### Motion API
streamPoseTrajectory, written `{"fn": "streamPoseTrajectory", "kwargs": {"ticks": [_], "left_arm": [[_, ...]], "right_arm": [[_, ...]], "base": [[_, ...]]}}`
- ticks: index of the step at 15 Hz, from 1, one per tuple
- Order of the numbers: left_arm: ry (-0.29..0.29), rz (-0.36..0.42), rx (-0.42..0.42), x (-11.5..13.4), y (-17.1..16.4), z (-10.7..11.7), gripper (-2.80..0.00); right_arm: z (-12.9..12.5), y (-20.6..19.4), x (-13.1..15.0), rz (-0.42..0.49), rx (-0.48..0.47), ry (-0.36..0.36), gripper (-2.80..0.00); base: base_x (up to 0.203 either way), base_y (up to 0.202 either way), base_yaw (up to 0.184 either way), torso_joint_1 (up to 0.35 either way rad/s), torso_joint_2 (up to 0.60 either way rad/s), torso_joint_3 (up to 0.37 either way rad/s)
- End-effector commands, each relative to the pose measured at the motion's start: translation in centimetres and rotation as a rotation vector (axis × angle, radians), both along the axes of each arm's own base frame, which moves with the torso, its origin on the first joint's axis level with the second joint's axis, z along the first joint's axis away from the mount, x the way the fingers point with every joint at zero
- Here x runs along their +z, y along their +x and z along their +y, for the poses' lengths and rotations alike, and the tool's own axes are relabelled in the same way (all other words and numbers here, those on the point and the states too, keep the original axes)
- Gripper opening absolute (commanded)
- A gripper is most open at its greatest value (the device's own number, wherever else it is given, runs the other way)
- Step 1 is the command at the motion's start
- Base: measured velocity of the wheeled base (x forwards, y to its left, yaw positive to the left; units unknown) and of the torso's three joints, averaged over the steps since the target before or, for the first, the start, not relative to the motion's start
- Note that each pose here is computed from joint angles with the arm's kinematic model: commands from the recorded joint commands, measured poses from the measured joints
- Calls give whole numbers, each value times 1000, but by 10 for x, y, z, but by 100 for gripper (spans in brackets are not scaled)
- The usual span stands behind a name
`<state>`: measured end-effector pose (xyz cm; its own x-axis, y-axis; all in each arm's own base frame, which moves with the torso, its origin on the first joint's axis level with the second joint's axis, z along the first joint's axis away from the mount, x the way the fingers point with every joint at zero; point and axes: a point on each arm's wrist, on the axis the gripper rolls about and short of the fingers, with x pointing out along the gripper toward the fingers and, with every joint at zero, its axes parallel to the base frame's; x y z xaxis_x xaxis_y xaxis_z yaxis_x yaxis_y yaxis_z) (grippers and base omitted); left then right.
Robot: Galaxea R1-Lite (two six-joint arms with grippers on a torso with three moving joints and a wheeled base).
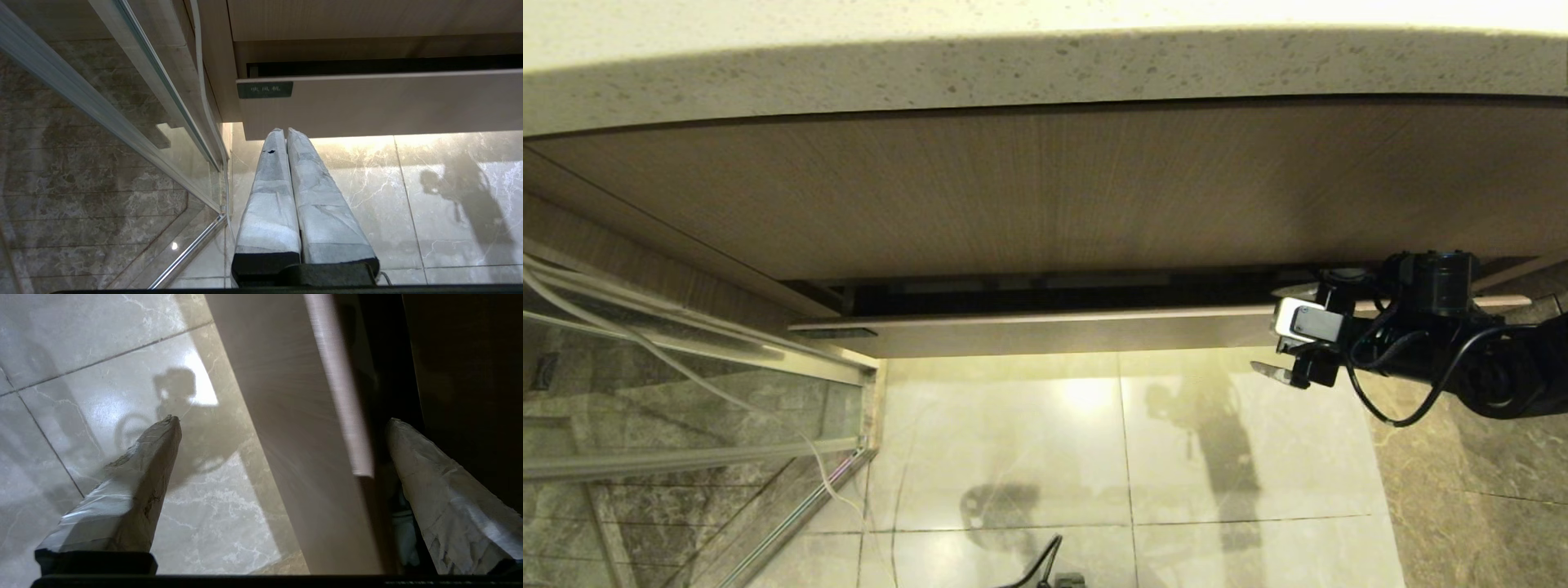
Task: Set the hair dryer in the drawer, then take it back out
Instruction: Pull open the drawer
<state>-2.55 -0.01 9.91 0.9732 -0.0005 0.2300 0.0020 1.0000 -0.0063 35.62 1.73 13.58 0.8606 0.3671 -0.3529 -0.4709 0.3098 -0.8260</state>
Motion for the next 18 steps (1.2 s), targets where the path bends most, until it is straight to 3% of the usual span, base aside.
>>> {"fn": "streamPoseTrajectory", "kwargs": {"ticks": [1,3,7,11,16,18], "left_arm": [[-1,37,0,-11,4,0,-280],[1,39,1,-11,4,0,-280],[0,38,0,-11,4,0,-280],[0,39,0,-11,4,0,-280],[1,37,1,-11,4,0,-280],[1,37,1,-11,4,0,-280]], "right_arm": [[0,-7,8,28,3,-7,0],[-1,-24,24,132,-2,-34,0],[-18,-92,60,334,21,-163,0],[-19,-149,86,381,47,-223,0],[-31,-170,91,372,-208,-251,0],[-35,-171,92,384,-377,-251,0]], "base": [[0,0,0,0,0,0],[0,0,0,0,0,0],[0,0,0,0,0,0],[0,0,0,0,0,0],[0,0,0,0,0,0],[0,0,0,0,0,0]]}}
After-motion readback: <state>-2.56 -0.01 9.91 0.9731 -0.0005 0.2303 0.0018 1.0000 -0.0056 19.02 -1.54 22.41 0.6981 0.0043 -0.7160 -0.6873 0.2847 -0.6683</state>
